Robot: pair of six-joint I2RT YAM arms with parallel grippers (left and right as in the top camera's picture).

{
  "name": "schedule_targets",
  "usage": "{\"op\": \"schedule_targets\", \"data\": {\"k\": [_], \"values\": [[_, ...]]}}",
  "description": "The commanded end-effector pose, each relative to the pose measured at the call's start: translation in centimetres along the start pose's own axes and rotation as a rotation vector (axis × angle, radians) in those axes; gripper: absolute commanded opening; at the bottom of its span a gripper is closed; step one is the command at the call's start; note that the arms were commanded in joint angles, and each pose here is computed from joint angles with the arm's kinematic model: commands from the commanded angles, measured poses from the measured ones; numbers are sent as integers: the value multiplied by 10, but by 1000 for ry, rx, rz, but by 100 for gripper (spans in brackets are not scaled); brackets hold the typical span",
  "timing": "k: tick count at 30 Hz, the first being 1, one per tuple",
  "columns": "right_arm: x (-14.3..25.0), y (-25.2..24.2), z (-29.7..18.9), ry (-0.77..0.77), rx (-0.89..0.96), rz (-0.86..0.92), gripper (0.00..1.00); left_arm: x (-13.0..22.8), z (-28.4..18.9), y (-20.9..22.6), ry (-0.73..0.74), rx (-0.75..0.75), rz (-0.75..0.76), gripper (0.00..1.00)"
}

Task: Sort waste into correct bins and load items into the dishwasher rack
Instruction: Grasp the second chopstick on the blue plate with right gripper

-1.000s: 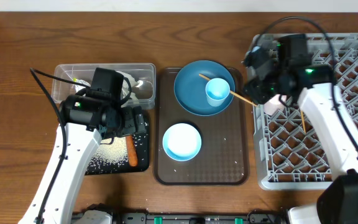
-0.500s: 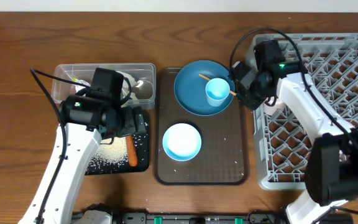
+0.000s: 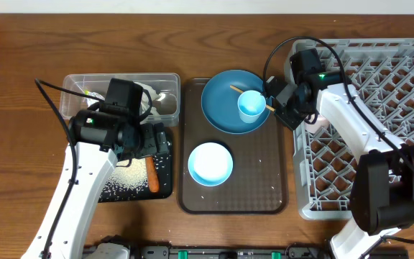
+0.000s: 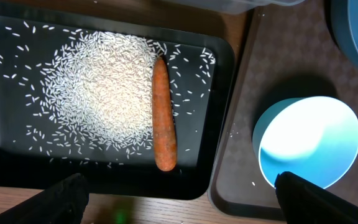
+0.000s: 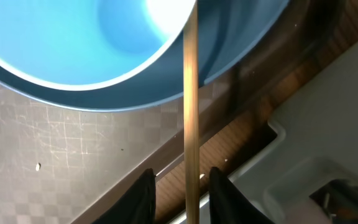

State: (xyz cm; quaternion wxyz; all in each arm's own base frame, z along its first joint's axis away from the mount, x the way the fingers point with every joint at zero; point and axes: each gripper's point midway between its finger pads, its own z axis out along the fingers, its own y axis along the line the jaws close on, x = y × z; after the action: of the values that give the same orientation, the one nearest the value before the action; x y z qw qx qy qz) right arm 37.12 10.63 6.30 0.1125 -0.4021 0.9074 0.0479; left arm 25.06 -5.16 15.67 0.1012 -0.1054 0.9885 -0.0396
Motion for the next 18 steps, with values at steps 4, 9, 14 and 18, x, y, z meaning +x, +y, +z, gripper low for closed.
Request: {"op": "schedule_targets", "data": {"k": [4,9,14,18], "values": [[1,0,3,4,-5,6,1,-4,-6,1,-27,-3,3,99],[-3,-3,1,-10,5,40,1,-4,-6,1,-27,-3,3,99],[-26,-14,-28,-83,48,113,1,-4,-6,1,-27,-3,3,99],[-44,-20,-68,-165,91,172,1,-4,-6,1,-27,-3,3,99]]}}
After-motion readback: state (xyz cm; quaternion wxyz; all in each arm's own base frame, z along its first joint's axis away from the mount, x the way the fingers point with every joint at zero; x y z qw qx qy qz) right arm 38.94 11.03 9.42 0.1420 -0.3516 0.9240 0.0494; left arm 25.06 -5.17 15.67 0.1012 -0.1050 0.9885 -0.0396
